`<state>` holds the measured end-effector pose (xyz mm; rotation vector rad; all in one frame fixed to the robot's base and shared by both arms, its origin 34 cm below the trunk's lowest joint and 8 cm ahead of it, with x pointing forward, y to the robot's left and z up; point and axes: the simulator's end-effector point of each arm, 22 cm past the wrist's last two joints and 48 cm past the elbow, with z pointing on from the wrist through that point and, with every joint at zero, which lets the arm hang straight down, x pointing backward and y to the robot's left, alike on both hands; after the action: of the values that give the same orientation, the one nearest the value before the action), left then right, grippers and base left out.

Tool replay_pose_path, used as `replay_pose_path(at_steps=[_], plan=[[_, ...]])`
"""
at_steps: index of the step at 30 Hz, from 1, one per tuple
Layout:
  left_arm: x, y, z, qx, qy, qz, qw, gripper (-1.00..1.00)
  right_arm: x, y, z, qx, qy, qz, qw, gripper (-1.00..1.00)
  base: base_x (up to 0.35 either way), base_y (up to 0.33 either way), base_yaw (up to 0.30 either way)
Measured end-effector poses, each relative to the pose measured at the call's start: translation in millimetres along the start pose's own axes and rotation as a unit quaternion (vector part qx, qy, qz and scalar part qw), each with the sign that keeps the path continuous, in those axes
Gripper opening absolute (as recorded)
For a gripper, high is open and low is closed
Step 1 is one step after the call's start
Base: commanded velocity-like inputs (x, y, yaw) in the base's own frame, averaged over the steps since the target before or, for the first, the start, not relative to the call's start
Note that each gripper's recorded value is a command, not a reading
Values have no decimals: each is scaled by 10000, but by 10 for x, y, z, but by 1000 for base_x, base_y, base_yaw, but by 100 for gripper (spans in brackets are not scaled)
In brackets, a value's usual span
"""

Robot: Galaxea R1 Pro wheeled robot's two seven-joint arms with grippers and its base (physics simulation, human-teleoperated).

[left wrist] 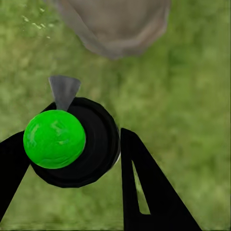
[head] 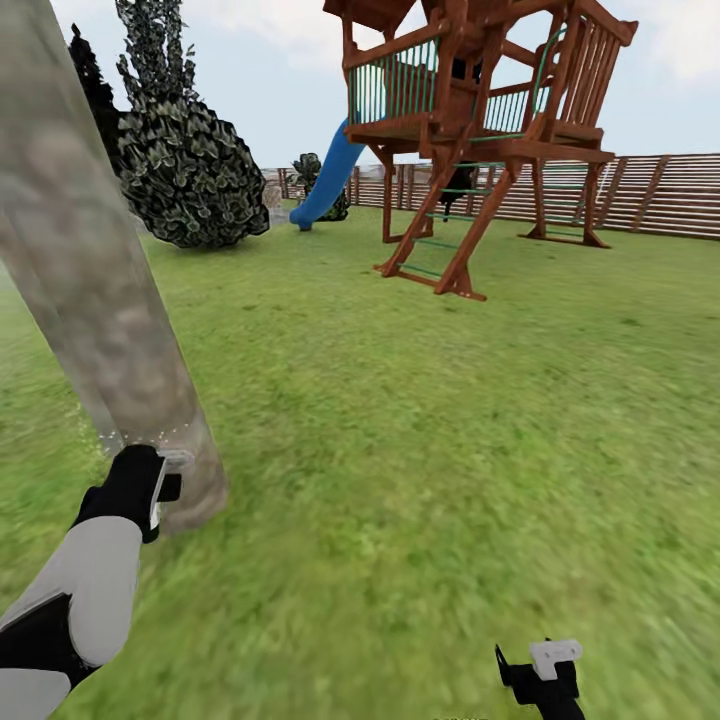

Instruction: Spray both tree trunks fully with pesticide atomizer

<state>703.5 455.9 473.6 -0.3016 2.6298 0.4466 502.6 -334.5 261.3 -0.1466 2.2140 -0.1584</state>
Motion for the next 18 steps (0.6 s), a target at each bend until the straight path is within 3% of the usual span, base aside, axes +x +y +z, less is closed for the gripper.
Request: replay_pose_path(at_steps=[5,8,11,13,14,16,18], plan=[[321,16,132,-27,225,72,9997,-100,0,1,-2,-2,-2,2,10000,100,-61,-55,277],[409,-227,138,188,281,46,9994,-100,0,1,-2,-3,-2,1,10000,100,-1,-1,277],[394,-285,127,288,256,-31,9993,-100,4,1,-4,-1,3,2,10000,100,0,0,275],[536,112,241,-10,317,-5,9995,-100,-2,1,-1,-3,-4,0,10000,100,0,0,84],[552,122,272,21,261,-37,9996,-100,-2,0,-1,-1,-5,2,10000,100,54,-57,23],[626,-155,341,219,115,75,9997,-100,-5,-6,-3,6,-7,0,10000,100,196,-170,4],[712,-245,371,267,155,142,9994,-100,-4,-12,-3,14,-5,2,10000,100,236,-172,1]])
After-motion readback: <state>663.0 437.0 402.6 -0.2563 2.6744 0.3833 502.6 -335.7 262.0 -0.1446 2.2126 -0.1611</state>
